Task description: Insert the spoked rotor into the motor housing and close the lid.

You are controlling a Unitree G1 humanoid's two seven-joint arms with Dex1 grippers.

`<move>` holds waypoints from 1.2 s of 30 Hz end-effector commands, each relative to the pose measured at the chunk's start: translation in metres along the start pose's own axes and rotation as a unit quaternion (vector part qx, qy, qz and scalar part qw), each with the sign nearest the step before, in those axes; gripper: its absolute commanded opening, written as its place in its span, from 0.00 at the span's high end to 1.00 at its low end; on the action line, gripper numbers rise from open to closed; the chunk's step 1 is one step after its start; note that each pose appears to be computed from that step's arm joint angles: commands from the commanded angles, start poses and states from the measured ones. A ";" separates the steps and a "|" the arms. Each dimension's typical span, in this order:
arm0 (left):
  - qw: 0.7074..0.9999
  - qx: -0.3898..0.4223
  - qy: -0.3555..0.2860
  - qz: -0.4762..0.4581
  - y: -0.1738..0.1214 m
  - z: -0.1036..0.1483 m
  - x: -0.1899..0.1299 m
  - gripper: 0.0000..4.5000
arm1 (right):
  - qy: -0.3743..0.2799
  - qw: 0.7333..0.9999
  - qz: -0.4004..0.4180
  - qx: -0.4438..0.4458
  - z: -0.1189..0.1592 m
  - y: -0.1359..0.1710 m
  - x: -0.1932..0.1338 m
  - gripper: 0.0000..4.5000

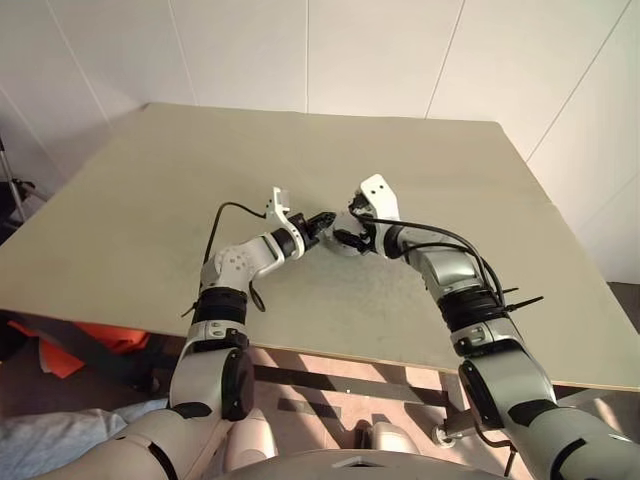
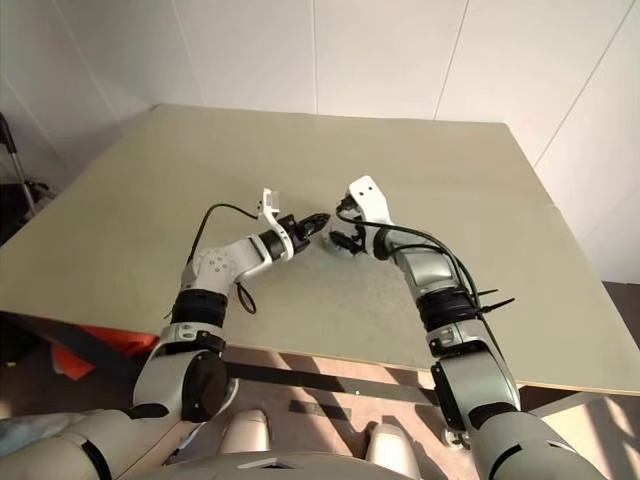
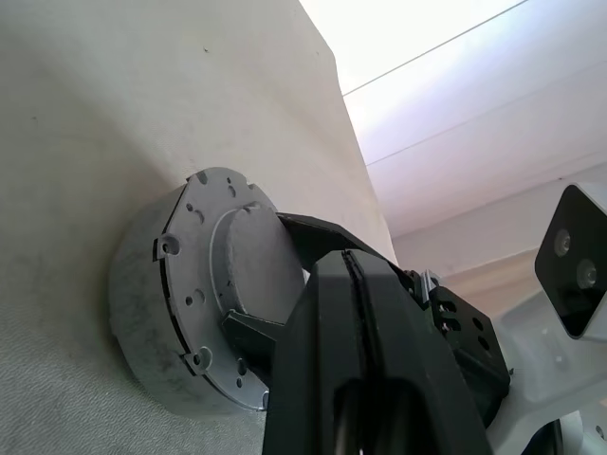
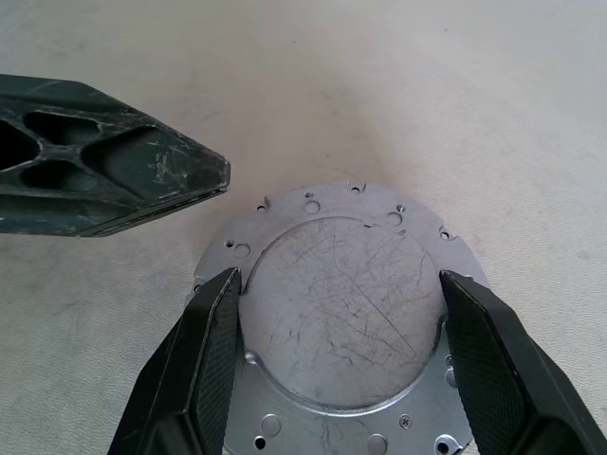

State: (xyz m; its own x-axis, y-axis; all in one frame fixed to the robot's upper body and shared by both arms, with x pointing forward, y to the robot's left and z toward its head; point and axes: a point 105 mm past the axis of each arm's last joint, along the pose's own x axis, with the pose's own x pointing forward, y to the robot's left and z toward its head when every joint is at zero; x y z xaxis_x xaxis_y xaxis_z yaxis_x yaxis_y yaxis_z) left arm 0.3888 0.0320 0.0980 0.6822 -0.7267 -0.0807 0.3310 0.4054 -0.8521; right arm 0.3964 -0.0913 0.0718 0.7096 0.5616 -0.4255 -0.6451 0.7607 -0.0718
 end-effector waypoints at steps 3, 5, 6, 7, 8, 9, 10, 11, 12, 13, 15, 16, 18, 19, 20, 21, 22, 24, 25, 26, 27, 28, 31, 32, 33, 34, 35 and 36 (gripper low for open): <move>0.999 0.015 -0.022 -0.024 -0.012 0.012 -0.003 1.00 | 0.096 0.994 0.045 0.023 -0.052 0.031 0.006 0.29; 0.999 0.017 -0.024 -0.025 -0.012 0.013 -0.004 1.00 | 0.094 0.994 0.053 0.023 -0.050 0.036 0.006 0.29; 0.999 0.017 -0.024 -0.025 -0.013 0.013 -0.004 1.00 | 0.094 0.994 0.054 0.023 -0.049 0.037 0.006 0.29; 0.999 0.017 -0.025 -0.025 -0.013 0.013 -0.004 1.00 | 0.092 0.994 0.059 0.023 -0.048 0.040 0.007 0.29; 0.999 0.018 -0.026 -0.026 -0.013 0.013 -0.005 1.00 | 0.089 0.994 0.066 0.023 -0.046 0.043 0.007 0.29; 0.999 0.018 -0.026 -0.027 -0.013 0.013 -0.005 1.00 | 0.086 0.993 0.073 0.024 -0.044 0.047 0.007 0.29; 0.999 0.019 -0.027 -0.028 -0.013 0.013 -0.005 1.00 | 0.084 0.993 0.080 0.024 -0.042 0.050 0.007 0.29; 0.999 0.019 -0.027 -0.028 -0.013 0.013 -0.005 1.00 | 0.082 0.993 0.083 0.025 -0.041 0.052 0.007 0.29; 0.999 0.020 -0.028 -0.029 -0.013 0.013 -0.006 1.00 | 0.080 0.993 0.086 0.027 -0.039 0.053 0.007 0.29; 0.999 0.021 -0.028 -0.030 -0.013 0.013 -0.006 1.00 | 0.077 0.993 0.089 0.028 -0.038 0.055 0.007 0.29; 0.999 0.023 -0.030 -0.032 -0.014 0.013 -0.006 1.00 | 0.074 0.993 0.089 0.027 -0.036 0.055 0.007 0.29; 0.999 0.024 -0.031 -0.034 -0.014 0.014 -0.007 1.00 | 0.072 0.993 0.088 0.026 -0.035 0.054 0.006 0.29; 0.998 0.026 -0.035 -0.036 -0.015 0.015 -0.009 1.00 | 0.068 0.994 0.086 0.027 -0.032 0.053 0.006 0.29; 0.998 0.029 -0.038 -0.037 -0.015 0.018 -0.011 1.00 | 0.066 0.994 0.084 0.028 -0.031 0.052 0.005 0.29; 0.998 0.032 -0.042 -0.038 -0.015 0.020 -0.013 1.00 | 0.065 0.994 0.081 0.028 -0.030 0.050 0.005 0.29; 0.997 0.035 -0.049 -0.038 -0.016 0.024 -0.016 1.00 | 0.065 0.994 0.077 0.030 -0.030 0.048 0.005 0.29; 0.997 0.039 -0.054 -0.039 -0.016 0.028 -0.018 1.00 | 0.066 0.995 0.074 0.030 -0.031 0.047 0.006 0.29; 0.995 0.059 -0.073 -0.040 -0.019 0.042 -0.028 1.00 | 0.068 0.995 0.068 0.034 -0.032 0.044 0.006 0.29; 0.993 0.071 -0.086 -0.043 -0.023 0.052 -0.034 1.00 | 0.069 0.995 0.065 0.036 -0.033 0.042 0.007 0.29; 0.990 0.084 -0.104 -0.047 -0.028 0.064 -0.042 1.00 | 0.071 0.995 0.062 0.037 -0.034 0.041 0.007 0.29; 0.986 0.096 -0.125 -0.051 -0.034 0.078 -0.052 1.00 | 0.072 0.995 0.060 0.038 -0.035 0.040 0.007 0.29; 0.983 0.104 -0.141 -0.054 -0.038 0.089 -0.060 1.00 | 0.073 0.995 0.060 0.039 -0.035 0.040 0.008 0.29; 0.974 0.124 -0.181 -0.053 -0.045 0.116 -0.082 1.00 | 0.073 0.994 0.065 0.039 -0.035 0.042 0.009 0.29; 0.971 0.130 -0.195 -0.050 -0.046 0.124 -0.091 1.00 | 0.074 0.994 0.067 0.038 -0.035 0.044 0.009 0.29; 0.969 0.134 -0.205 -0.046 -0.046 0.131 -0.098 1.00 | 0.076 0.994 0.068 0.038 -0.035 0.045 0.010 0.29; 0.967 0.138 -0.212 -0.041 -0.046 0.135 -0.103 1.00 | 0.077 0.994 0.070 0.038 -0.035 0.046 0.011 0.29; 0.966 0.138 -0.215 -0.036 -0.044 0.136 -0.106 1.00 | 0.077 0.994 0.072 0.038 -0.035 0.047 0.012 0.29; 0.966 0.137 -0.216 -0.032 -0.042 0.137 -0.108 1.00 | 0.077 0.993 0.075 0.039 -0.035 0.048 0.013 0.29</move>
State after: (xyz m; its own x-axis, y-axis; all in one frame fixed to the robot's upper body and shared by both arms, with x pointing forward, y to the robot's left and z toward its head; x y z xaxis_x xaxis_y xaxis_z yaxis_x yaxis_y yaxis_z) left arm 0.3932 0.1706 0.1991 0.8570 -0.4754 0.1988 0.4656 0.5490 -0.6941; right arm 0.3872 -0.0712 0.0780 0.6766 0.5952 -0.4335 -0.6779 0.7334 -0.0510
